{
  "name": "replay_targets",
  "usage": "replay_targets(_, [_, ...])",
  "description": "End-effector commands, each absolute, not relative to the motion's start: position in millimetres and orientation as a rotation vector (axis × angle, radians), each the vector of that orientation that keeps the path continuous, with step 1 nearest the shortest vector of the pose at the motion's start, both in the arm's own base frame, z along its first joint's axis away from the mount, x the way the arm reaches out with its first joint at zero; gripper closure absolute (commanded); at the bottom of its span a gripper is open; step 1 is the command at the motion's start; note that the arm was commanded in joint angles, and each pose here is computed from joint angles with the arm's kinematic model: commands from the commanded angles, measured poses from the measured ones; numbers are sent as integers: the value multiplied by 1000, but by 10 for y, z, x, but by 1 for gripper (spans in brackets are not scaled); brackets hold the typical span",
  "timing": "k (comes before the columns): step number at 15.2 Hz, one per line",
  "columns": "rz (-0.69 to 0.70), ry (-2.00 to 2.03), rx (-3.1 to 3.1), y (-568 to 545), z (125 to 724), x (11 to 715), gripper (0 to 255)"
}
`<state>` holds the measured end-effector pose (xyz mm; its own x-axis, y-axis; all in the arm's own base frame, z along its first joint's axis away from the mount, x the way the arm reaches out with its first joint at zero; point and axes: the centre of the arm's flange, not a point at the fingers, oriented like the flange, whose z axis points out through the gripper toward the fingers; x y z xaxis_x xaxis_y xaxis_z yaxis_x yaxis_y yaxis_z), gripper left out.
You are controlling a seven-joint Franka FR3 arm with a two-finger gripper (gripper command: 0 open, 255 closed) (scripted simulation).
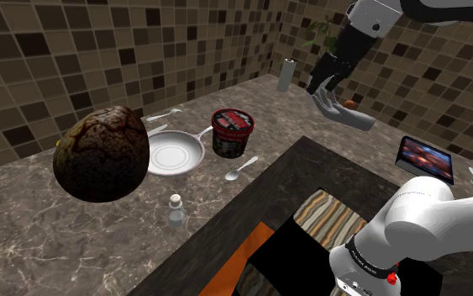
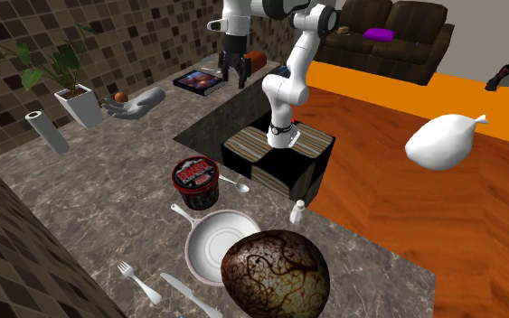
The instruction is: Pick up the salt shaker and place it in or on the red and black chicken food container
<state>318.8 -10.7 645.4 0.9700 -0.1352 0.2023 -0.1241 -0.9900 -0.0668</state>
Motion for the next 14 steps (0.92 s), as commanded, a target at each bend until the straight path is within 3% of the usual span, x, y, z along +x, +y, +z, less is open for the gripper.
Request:
replay_targets(1, [-320,202,-3065,-107,6454,3188,0])
replay_targets(14, [-325,290,-3096,1405,5553,3402,0])
